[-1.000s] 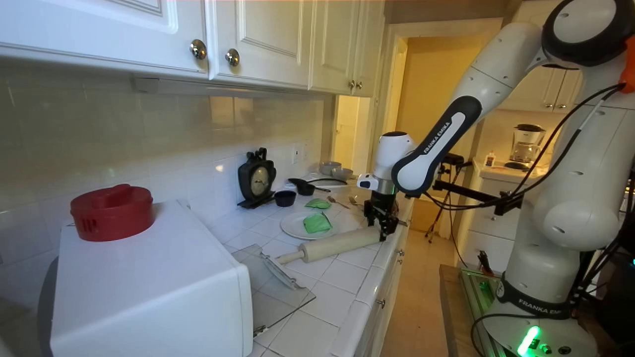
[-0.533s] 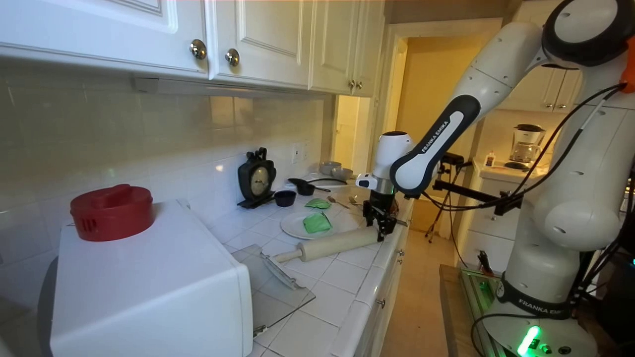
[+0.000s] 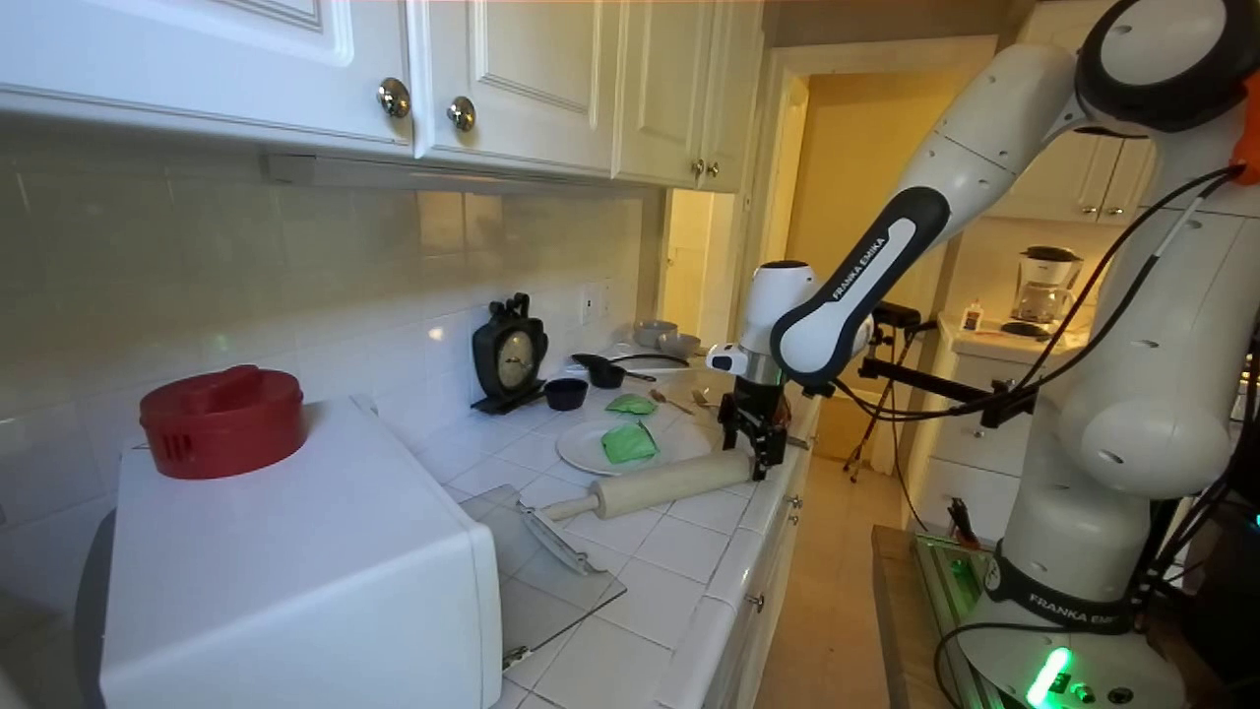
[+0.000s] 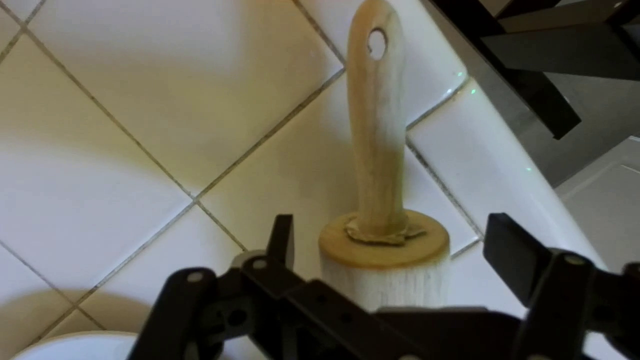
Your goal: Move the rolling pin to the right
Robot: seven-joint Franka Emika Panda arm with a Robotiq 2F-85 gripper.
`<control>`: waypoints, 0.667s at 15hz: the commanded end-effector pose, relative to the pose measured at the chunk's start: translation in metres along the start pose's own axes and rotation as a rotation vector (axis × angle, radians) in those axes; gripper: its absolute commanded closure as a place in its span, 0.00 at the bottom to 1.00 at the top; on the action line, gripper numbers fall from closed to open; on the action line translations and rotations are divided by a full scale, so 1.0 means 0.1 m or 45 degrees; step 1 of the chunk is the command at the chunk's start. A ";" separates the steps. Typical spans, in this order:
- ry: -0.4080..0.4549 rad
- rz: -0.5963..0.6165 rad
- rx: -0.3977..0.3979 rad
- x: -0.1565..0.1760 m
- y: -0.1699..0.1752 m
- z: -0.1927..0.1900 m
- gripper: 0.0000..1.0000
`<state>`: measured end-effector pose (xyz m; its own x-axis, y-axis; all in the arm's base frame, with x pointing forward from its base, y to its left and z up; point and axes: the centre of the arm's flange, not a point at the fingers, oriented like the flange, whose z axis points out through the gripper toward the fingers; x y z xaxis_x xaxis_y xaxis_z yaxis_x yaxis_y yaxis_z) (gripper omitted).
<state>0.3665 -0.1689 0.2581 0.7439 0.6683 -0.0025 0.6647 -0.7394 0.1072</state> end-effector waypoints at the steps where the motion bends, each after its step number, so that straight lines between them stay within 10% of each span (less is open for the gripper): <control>1: 0.033 0.050 0.006 -0.14 -0.29 0.04 0.18; 10: 0.024 0.149 0.008 -0.40 -0.33 0.00 0.16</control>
<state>0.3586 -0.1852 0.2576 0.7941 0.6076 0.0164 0.6035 -0.7915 0.0966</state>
